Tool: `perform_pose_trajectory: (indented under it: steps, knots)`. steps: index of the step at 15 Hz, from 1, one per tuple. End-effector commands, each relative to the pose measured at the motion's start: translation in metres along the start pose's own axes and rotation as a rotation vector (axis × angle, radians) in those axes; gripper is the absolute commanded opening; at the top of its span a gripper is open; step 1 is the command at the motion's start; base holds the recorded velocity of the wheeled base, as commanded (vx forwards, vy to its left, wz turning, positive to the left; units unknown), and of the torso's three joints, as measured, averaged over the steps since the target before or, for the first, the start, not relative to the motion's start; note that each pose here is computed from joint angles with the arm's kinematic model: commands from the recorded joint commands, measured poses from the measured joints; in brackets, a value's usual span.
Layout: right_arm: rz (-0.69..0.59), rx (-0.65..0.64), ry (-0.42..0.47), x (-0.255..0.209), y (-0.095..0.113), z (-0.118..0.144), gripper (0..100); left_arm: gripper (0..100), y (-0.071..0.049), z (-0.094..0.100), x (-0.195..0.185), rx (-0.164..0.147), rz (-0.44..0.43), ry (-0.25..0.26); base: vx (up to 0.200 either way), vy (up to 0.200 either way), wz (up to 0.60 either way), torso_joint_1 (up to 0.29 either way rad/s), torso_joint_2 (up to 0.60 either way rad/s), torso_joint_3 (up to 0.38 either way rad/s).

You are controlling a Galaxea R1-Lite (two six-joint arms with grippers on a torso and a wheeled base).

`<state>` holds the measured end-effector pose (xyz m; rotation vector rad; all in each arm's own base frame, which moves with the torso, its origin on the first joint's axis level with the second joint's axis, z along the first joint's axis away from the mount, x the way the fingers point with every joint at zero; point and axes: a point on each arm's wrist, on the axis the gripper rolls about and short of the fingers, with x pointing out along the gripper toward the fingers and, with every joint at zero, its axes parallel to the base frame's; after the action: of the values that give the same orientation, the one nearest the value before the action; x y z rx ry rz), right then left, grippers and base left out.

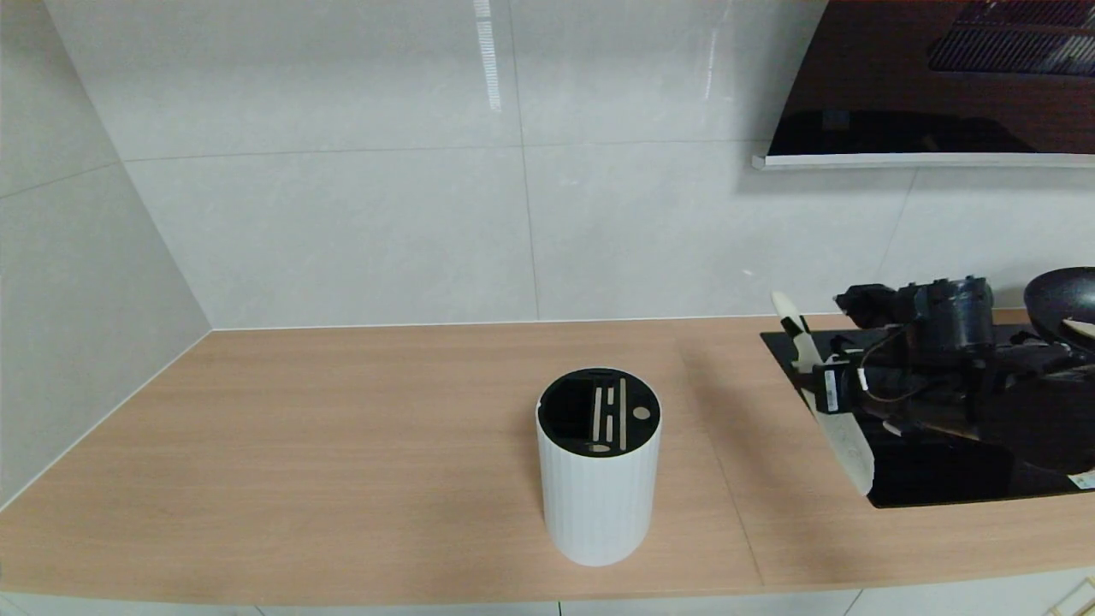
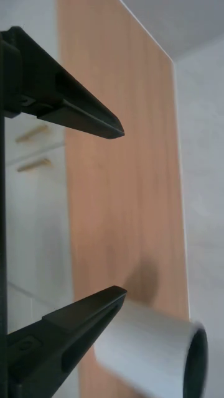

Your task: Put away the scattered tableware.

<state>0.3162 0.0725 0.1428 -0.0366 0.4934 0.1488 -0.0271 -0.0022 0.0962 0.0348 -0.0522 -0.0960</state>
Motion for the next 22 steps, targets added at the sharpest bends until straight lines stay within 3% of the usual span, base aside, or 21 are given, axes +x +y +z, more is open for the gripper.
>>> perform_pose_trajectory:
  steps: [1,4,6,7,8,9,10,11,12,13,15,16,19,21,22]
  knots:
    - [0.088,-0.023,-0.177,-0.061,0.024,0.050,0,100,0.000,0.071,0.011,-0.031,-0.140,0.017,0.000,0.000,0.00,0.000,0.00,0.000]
    - [0.182,-0.048,-0.245,-0.088,0.056,0.064,0,100,0.004,0.134,0.073,-0.072,-0.319,0.150,0.000,0.000,0.00,0.000,0.00,0.000]
    - [0.212,-0.066,-0.238,-0.091,0.069,0.060,0,100,0.006,0.149,0.108,-0.106,-0.386,0.216,0.000,0.000,0.00,0.000,0.00,0.000]
    - [0.230,-0.080,-0.232,-0.095,0.082,0.056,0,100,-0.001,0.154,0.147,-0.209,-0.469,0.318,0.000,0.000,0.00,0.000,0.00,0.000]
    - [0.253,-0.081,-0.225,-0.097,0.090,0.052,0,100,-0.009,0.154,0.166,-0.295,-0.511,0.353,0.000,0.000,0.00,0.000,0.00,0.000]
    - [0.274,-0.078,-0.220,-0.098,0.097,0.051,0,100,-0.012,0.153,0.179,-0.351,-0.519,0.354,0.000,0.000,0.00,0.000,0.00,0.000]
    - [0.314,-0.080,-0.209,-0.102,0.109,0.047,0,100,-0.021,0.148,0.203,-0.448,-0.547,0.353,0.000,0.000,0.00,0.000,0.00,0.000]
    - [0.316,-0.089,-0.208,-0.104,0.118,0.045,0,100,-0.033,0.137,0.223,-0.511,-0.578,0.385,0.000,0.000,0.00,0.000,0.00,0.000]
    - [0.313,-0.099,-0.201,-0.105,0.127,0.041,0,100,-0.040,0.129,0.238,-0.549,-0.592,0.391,0.000,0.000,0.00,0.000,0.00,0.000]
    - [0.320,-0.091,-0.188,-0.103,0.135,0.037,0,100,-0.045,0.125,0.256,-0.609,-0.608,0.380,0.000,0.000,0.00,0.000,0.00,0.000]
    - [0.377,-0.042,-0.183,-0.109,0.152,0.036,0,100,-0.057,0.137,0.277,-0.787,-0.711,0.368,0.000,0.000,0.00,0.000,0.00,0.000]
    - [0.390,-0.032,-0.180,-0.113,0.158,0.034,0,100,-0.059,0.138,0.282,-0.839,-0.756,0.390,0.000,0.000,0.00,0.000,0.00,0.000]
    - [0.479,-0.016,-0.156,-0.127,0.182,0.025,0,100,-0.065,0.119,0.302,-0.827,-0.765,0.418,0.000,0.000,0.00,0.000,0.00,0.000]
    - [0.515,-0.018,-0.128,-0.130,0.196,0.017,0,100,-0.070,0.111,0.307,-0.762,-0.769,0.412,0.000,0.000,0.00,0.000,0.00,0.000]
    - [0.521,-0.032,-0.112,-0.129,0.203,0.010,0,100,-0.083,0.107,0.307,-0.710,-0.775,0.405,0.000,0.000,0.00,0.000,0.00,0.000]
